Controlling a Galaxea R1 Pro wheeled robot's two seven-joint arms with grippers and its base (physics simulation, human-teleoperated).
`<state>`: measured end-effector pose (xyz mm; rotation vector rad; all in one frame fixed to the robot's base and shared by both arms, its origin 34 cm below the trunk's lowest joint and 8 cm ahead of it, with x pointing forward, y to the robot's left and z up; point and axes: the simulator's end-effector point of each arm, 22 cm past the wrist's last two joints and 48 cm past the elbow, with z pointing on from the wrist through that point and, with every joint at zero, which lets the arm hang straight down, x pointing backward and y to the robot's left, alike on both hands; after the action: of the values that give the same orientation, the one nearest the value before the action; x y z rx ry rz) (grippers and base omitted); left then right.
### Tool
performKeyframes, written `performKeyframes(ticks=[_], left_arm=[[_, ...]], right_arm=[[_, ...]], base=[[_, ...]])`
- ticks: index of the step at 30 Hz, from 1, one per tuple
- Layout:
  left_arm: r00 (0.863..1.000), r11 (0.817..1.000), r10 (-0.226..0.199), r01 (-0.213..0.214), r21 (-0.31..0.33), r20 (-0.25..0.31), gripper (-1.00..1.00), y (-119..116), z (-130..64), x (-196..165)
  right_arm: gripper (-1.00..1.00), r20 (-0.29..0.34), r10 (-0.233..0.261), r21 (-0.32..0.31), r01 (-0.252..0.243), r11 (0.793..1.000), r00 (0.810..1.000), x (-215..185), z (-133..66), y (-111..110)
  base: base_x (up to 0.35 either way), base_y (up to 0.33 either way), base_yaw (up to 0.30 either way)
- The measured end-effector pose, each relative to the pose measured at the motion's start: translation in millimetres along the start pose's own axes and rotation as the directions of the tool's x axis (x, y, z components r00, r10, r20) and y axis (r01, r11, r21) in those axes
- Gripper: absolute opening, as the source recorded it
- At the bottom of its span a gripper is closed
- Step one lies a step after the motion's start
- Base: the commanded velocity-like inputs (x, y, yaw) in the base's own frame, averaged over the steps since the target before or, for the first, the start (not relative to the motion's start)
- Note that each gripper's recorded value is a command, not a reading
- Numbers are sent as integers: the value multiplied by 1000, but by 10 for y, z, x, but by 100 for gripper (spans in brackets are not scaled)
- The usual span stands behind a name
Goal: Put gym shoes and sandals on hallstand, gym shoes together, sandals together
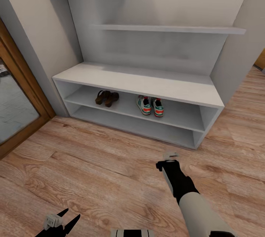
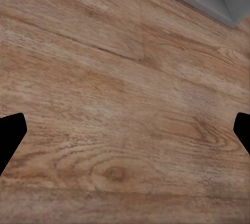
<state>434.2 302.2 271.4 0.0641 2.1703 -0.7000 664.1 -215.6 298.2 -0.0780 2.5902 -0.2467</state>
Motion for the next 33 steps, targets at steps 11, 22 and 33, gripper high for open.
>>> performKeyframes(ticks=[11,22,33], left_arm=[[1000,1000,1,-1,2,0,100,1,-4,-4],[1000,1000,8,-8,3,11,100,-7,-11,-61],[998,999,31,-31,6,48,100,-48,-28,-251]], right_arm=[[100,38,-5,-32,6,999,999,171,105,173],[100,93,0,-57,5,998,996,249,119,300],[100,218,20,-82,-2,997,976,94,-32,390]], base=[[0,0,0],[0,0,0],[0,0,0]])
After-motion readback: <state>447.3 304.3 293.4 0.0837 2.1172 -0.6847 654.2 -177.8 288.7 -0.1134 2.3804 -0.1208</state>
